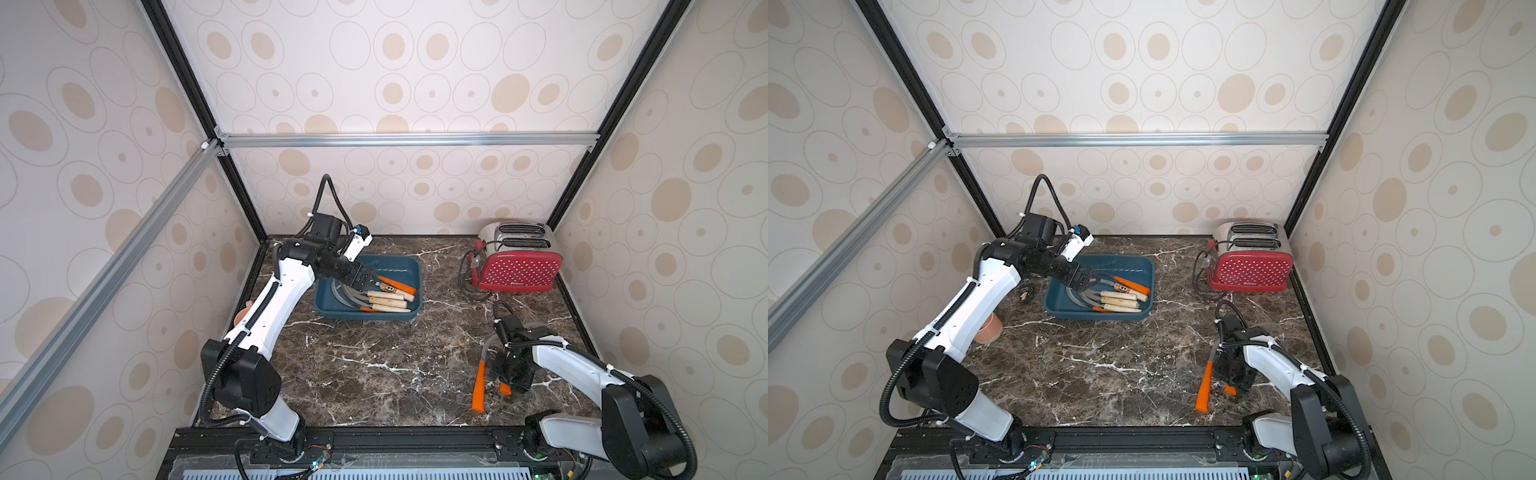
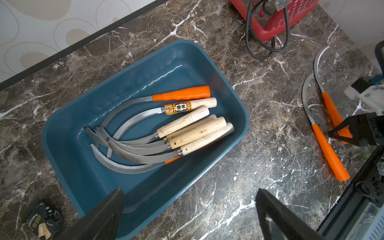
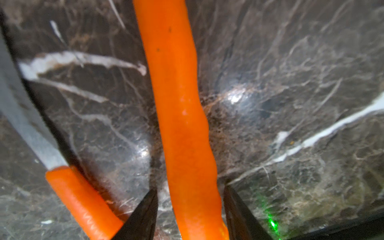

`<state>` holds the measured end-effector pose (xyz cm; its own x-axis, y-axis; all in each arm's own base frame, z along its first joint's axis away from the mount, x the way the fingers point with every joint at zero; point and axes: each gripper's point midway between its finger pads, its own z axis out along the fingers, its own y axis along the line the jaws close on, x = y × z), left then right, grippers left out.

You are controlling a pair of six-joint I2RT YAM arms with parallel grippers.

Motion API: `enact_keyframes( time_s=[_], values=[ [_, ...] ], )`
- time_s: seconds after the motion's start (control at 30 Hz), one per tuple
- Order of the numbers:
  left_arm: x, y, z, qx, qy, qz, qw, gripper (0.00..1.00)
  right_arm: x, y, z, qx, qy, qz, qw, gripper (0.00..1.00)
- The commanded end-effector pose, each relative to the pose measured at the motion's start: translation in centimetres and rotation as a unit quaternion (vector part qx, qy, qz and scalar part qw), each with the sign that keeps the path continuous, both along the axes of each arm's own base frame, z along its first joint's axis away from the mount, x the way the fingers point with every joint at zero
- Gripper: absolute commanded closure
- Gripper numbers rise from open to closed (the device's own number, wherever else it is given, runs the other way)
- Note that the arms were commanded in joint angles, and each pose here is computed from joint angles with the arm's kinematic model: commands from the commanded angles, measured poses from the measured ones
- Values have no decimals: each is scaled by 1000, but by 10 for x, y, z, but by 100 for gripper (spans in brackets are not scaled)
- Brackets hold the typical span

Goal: Put small sickles into storage boxes
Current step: Pick up the sickle at the center of the board.

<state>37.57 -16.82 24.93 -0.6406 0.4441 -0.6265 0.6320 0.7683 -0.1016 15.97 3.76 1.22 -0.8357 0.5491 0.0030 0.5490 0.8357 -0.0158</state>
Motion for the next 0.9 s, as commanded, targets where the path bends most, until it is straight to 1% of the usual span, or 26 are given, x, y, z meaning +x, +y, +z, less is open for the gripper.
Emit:
enact_keyframes(
  time_s=[0.0, 0.07, 0.13, 0.23, 0.33, 0.63, 0.87],
  values=[
    [-3, -3, 15, -11, -22, -11, 1000, 1, -5, -10, -7, -24, 14, -13, 1000, 48],
    [-3, -4, 16, -15, -22, -10, 1000, 1, -5, -10, -6, -23, 15, -16, 999, 48],
    [-3, -5, 18, -18, -23, -9, 1000, 1, -5, -8, -4, -15, 11, -19, 1000, 42],
    [-3, -5, 23, -20, -30, -10, 999, 1, -5, -11, 0, -21, 12, -19, 1000, 38],
    [-4, -4, 23, -20, -33, -10, 999, 1, -7, -14, 1, -30, 16, -19, 999, 38],
    [-10, -4, 22, -27, -35, -9, 999, 1, -4, -21, 2, -37, -2, -35, 999, 40],
    [-12, -5, 20, -34, -28, -6, 999, 1, -3, -14, -6, -17, 5, -19, 1000, 42]
  ],
)
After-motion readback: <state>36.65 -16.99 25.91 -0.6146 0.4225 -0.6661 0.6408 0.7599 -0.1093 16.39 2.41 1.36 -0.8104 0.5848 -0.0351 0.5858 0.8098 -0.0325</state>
